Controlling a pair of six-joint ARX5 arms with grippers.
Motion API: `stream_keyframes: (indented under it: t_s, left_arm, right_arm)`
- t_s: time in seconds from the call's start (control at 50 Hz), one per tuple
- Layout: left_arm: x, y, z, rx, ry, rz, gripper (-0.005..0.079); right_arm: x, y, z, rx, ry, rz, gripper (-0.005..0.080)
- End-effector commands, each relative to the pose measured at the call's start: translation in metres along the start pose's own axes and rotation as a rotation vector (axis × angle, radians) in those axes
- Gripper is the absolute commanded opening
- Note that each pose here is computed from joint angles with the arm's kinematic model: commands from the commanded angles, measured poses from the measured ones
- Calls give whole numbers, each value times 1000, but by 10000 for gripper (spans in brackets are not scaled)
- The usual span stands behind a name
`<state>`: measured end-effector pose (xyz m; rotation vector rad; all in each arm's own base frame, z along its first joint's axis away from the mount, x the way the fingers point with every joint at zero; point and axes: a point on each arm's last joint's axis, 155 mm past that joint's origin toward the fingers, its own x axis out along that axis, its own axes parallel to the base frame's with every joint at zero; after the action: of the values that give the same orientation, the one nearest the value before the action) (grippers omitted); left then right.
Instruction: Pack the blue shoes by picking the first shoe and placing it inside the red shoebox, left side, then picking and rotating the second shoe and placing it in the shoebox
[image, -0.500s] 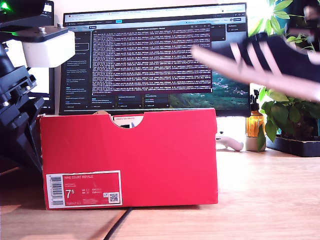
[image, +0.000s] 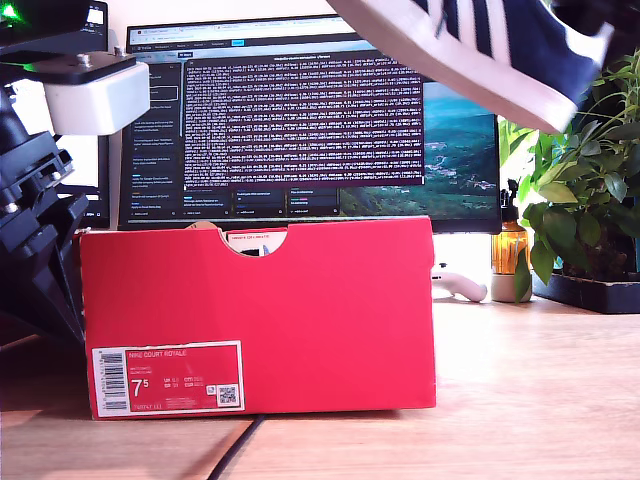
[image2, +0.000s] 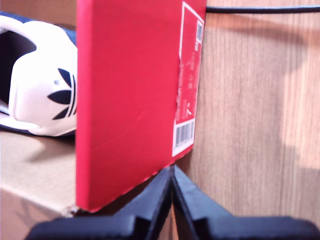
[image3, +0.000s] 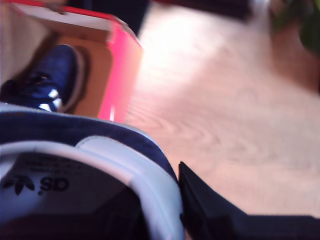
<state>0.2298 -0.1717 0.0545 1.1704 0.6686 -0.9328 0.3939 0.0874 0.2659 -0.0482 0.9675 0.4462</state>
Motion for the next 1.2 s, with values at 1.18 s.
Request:
stream_keyframes:
  t_s: [1.18]
  left_arm:
    - [0,2,7,-3,-22,-5,-19]
  right_arm:
    - [56,145,128,-1125,-511,57,-13]
